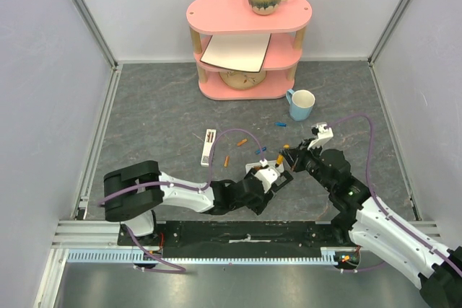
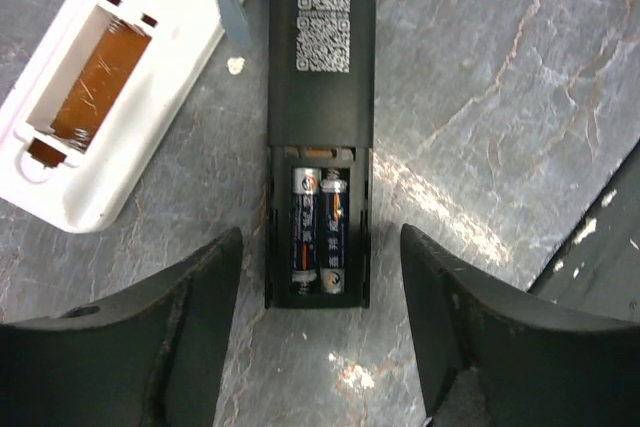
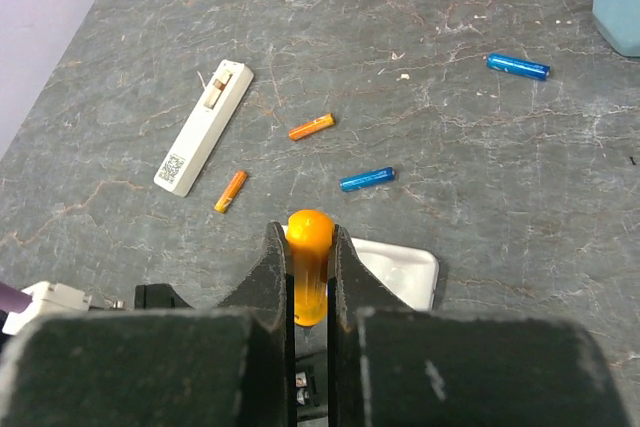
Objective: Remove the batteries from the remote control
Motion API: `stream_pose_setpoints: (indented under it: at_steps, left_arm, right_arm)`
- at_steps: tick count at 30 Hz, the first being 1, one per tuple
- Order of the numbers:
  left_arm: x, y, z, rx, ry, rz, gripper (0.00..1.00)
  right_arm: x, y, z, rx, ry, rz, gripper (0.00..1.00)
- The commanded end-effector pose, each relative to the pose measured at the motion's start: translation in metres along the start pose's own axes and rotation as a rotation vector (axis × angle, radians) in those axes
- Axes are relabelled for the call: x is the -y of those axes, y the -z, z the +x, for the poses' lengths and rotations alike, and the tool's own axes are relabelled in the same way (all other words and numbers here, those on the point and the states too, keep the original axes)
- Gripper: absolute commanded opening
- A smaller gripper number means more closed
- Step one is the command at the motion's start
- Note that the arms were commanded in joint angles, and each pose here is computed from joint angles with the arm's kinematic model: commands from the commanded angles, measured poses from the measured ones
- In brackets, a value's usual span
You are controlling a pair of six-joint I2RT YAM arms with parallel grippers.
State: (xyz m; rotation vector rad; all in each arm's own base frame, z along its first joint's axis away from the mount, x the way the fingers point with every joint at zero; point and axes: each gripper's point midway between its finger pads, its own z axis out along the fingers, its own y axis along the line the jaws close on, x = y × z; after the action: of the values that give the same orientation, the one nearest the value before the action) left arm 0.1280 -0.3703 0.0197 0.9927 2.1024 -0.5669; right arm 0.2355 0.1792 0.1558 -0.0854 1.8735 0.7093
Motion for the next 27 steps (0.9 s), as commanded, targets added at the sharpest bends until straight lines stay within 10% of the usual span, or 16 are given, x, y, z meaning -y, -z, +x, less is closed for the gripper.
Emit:
stream_pose_setpoints:
  at_steps: [1,14,27]
  left_arm:
    - [-0.011,-0.008,0.024,-0.060,-0.026,-0.062,0.66]
    - [-0.032,0.012,0.056,-0.115,-0.017,-0.139,0.65]
    - [-0.019,0.005,0.072,-0.137,-0.018,-0.092,0.25]
  right_arm:
    - [0.003,0.003,0.001,0.012,0.010,0.001,0.00]
    - [-0.010,0.008,0.021,-0.010,0.006,-0.119,0.00]
    - [-0.013,0.003,0.036,-0.027,-0.029,-0.159,0.00]
